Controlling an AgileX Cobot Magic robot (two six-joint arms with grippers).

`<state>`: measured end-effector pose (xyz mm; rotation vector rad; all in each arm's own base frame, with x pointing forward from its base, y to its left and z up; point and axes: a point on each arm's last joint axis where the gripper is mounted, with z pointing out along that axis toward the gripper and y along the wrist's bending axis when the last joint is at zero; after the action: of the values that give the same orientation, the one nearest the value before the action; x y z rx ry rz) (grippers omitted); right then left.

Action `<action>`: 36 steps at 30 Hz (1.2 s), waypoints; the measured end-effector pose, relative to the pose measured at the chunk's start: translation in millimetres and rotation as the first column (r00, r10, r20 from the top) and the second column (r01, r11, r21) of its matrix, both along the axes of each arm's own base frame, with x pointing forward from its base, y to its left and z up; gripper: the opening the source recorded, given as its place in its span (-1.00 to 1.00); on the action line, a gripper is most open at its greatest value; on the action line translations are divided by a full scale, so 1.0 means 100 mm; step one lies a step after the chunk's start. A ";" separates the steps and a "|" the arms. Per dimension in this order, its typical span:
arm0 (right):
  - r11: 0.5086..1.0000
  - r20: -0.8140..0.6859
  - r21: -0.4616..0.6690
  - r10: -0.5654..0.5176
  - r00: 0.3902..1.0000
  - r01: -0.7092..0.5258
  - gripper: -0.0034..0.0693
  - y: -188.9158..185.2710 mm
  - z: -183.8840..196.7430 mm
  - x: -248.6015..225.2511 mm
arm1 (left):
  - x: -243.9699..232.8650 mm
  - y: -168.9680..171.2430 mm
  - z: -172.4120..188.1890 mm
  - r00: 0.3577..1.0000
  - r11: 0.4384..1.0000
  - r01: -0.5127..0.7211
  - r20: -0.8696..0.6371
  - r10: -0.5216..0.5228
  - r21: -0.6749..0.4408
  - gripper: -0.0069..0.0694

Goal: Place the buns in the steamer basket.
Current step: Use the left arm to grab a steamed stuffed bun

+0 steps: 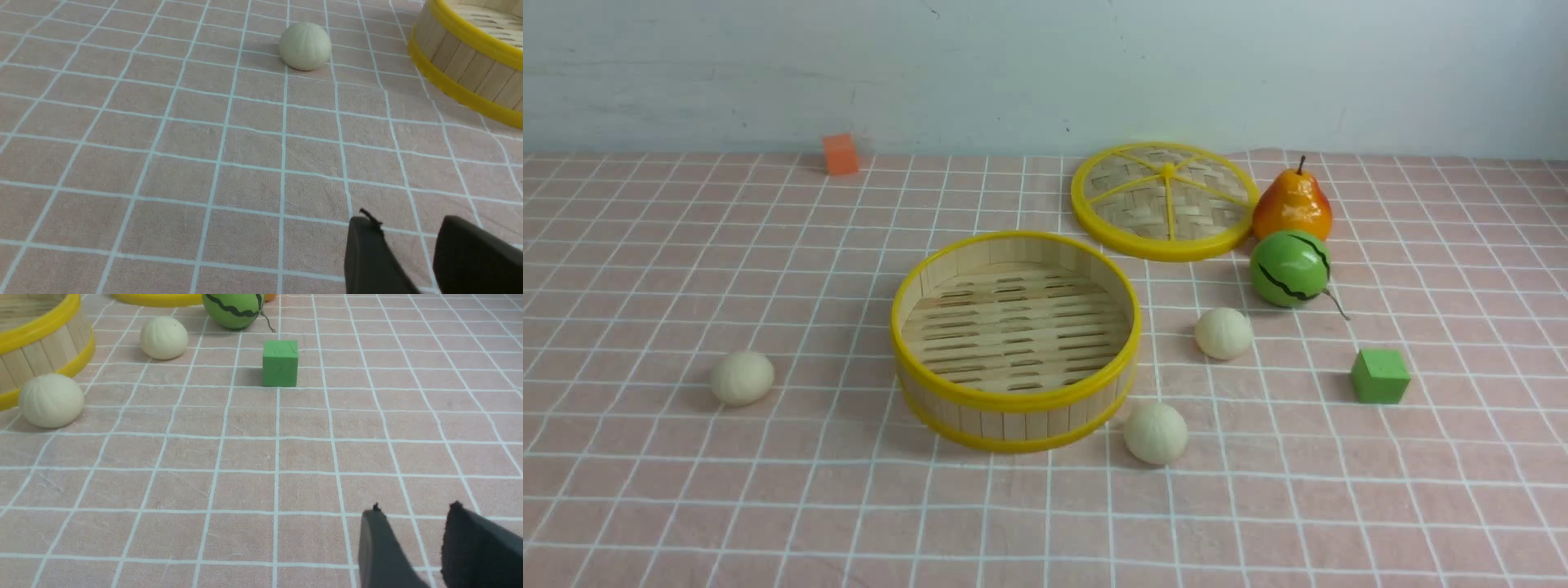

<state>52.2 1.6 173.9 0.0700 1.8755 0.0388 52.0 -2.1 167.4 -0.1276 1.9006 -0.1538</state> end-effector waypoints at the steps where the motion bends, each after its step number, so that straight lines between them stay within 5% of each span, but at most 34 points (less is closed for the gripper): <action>1: 1.000 0.000 0.000 0.000 1.000 0.000 -0.25 0.00 0.00 0.00 | 0.00 0.00 0.00 1.000 1.000 0.000 0.000 0.000 0.000 -0.20; 36: 0.997 0.008 -0.076 -0.007 1.000 0.008 -0.25 -0.03 0.01 0.00 | 0.03 0.02 0.12 0.989 0.997 -0.002 0.144 -0.010 0.083 -0.20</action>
<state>52.3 -1.2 174.8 0.0245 1.8672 -0.0377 55.4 -0.5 179.9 -0.0549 1.7597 -0.0841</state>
